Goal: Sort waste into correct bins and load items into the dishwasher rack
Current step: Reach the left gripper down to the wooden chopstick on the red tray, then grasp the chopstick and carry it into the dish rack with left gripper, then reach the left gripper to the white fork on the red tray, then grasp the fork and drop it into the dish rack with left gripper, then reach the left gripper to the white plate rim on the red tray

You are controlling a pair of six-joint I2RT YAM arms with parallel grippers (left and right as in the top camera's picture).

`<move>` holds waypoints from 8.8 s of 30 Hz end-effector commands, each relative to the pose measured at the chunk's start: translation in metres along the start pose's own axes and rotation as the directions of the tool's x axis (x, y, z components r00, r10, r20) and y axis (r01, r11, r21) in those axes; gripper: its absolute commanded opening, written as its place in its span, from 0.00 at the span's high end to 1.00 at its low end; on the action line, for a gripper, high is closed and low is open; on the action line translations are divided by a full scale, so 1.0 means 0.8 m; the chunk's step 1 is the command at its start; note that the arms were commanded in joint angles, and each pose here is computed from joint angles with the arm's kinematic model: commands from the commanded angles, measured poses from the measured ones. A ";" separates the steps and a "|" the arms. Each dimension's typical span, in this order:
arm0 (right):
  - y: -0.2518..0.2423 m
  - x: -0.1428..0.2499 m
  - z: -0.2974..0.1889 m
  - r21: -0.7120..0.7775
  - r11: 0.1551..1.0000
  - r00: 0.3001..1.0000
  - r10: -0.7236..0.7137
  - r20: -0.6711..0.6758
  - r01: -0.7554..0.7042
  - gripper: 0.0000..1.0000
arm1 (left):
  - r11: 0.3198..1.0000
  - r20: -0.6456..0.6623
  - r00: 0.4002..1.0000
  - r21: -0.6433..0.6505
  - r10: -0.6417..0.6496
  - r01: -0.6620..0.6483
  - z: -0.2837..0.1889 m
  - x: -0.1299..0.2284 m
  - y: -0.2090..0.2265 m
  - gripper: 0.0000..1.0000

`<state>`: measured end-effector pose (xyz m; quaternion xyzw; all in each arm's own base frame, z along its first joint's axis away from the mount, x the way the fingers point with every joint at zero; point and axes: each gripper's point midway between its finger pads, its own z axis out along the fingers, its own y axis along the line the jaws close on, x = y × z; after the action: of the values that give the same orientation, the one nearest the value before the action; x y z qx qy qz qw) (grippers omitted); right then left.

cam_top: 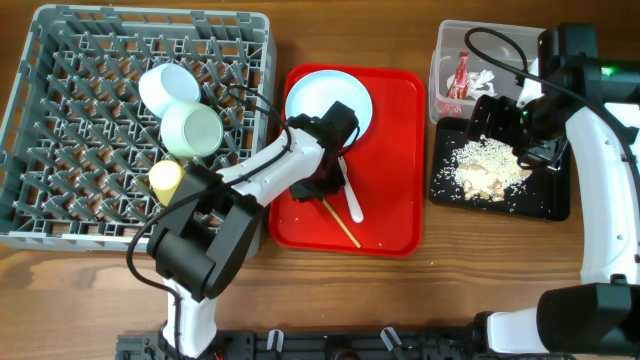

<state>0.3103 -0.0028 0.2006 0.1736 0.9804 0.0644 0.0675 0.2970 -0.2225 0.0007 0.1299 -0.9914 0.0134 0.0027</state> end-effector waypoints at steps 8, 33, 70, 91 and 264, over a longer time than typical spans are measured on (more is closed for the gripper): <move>-0.001 -0.002 -0.009 0.005 1.000 1.000 0.001 0.021 -0.001 0.01 | 1.000 -0.028 1.000 -0.025 0.004 -0.004 0.015 0.010 0.006 0.76; -0.001 -0.001 -0.009 0.005 1.000 1.000 -0.001 0.021 0.000 0.00 | 1.000 -0.017 1.000 -0.012 0.005 -0.005 0.015 0.007 0.002 0.96; -0.001 -0.002 -0.009 0.005 1.000 1.000 -0.001 0.021 0.001 0.00 | 0.916 0.508 0.812 0.102 0.287 -0.387 -0.243 -0.088 0.045 0.96; -0.001 -0.001 -0.009 0.006 1.000 1.000 -0.001 0.018 0.001 0.00 | 0.888 0.415 0.796 -0.075 0.442 -0.454 -0.191 -0.161 0.141 0.63; -0.001 -0.001 -0.009 0.005 1.000 1.000 -0.024 0.020 0.024 0.00 | 0.658 0.491 0.556 -0.050 0.671 -0.751 -0.045 -0.121 -0.104 0.31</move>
<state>0.3079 -0.0026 0.2003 0.1717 0.9811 0.0637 0.0628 0.4122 -0.2842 0.0616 -0.2721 -0.9187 0.0913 -0.2711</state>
